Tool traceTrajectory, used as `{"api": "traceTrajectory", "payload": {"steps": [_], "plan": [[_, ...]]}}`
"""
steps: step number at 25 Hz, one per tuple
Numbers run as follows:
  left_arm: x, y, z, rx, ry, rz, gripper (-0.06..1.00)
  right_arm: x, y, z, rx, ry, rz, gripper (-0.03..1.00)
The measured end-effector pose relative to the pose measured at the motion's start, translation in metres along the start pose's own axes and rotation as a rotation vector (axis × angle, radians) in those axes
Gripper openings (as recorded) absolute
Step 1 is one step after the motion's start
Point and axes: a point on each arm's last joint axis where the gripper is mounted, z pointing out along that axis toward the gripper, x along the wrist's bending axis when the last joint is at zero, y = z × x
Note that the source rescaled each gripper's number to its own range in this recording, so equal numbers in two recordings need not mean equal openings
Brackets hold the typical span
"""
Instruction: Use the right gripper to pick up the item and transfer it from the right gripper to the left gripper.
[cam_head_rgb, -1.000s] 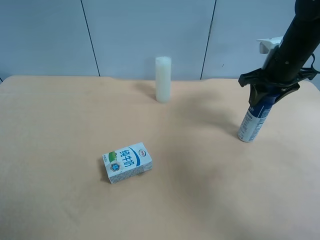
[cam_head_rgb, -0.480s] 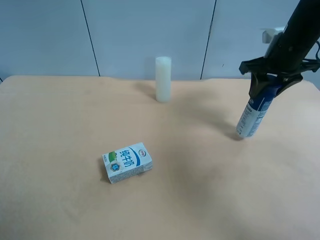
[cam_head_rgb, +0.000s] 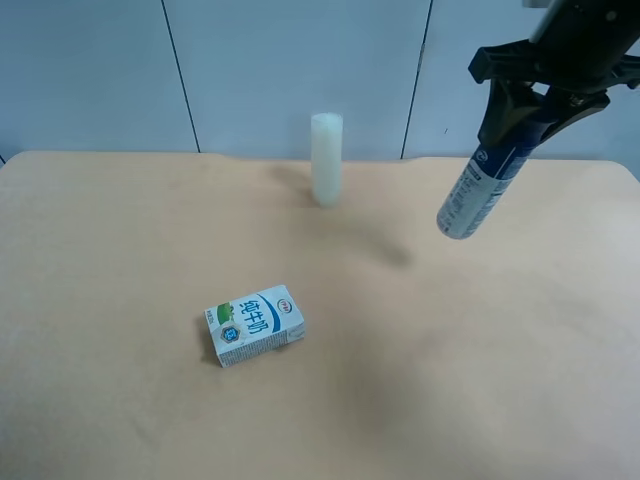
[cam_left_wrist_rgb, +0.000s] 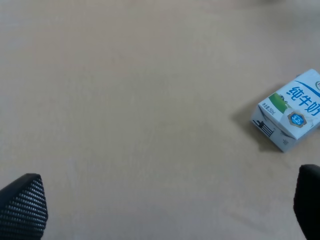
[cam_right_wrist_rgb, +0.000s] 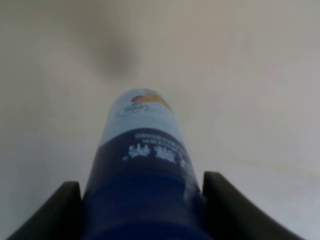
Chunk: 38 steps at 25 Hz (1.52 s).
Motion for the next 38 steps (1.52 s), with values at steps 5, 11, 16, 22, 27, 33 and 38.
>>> {"api": "traceTrajectory", "payload": {"steps": [5,11,16,22,27,33,38], "plan": [[0.0,0.0,0.0,0.0,0.0,0.0,1.0,0.035,-0.004,-0.002,0.005,0.126,-0.072,0.0],[0.0,0.0,0.0,0.0,0.0,0.0,1.0,0.072,-0.004,-0.002,-0.04,0.259,-0.166,0.0],[0.0,0.001,0.003,0.02,-0.004,0.002,1.0,0.106,-0.008,-0.003,-0.082,0.345,-0.264,0.0],[-0.004,0.022,0.016,0.113,-0.08,0.102,1.0,0.14,-0.016,-0.005,-0.112,0.428,-0.35,0.0],[-0.009,0.043,0.025,0.143,-0.181,0.236,1.0,0.16,-0.022,-0.008,-0.128,0.506,-0.389,0.0],[-0.023,0.058,0.033,0.076,-0.364,0.357,1.0,0.173,-0.025,-0.013,-0.158,0.591,-0.398,0.0],[-0.027,0.068,0.038,0.053,-0.435,0.4,1.0,0.177,-0.025,-0.015,-0.162,0.63,-0.394,0.0]]}}
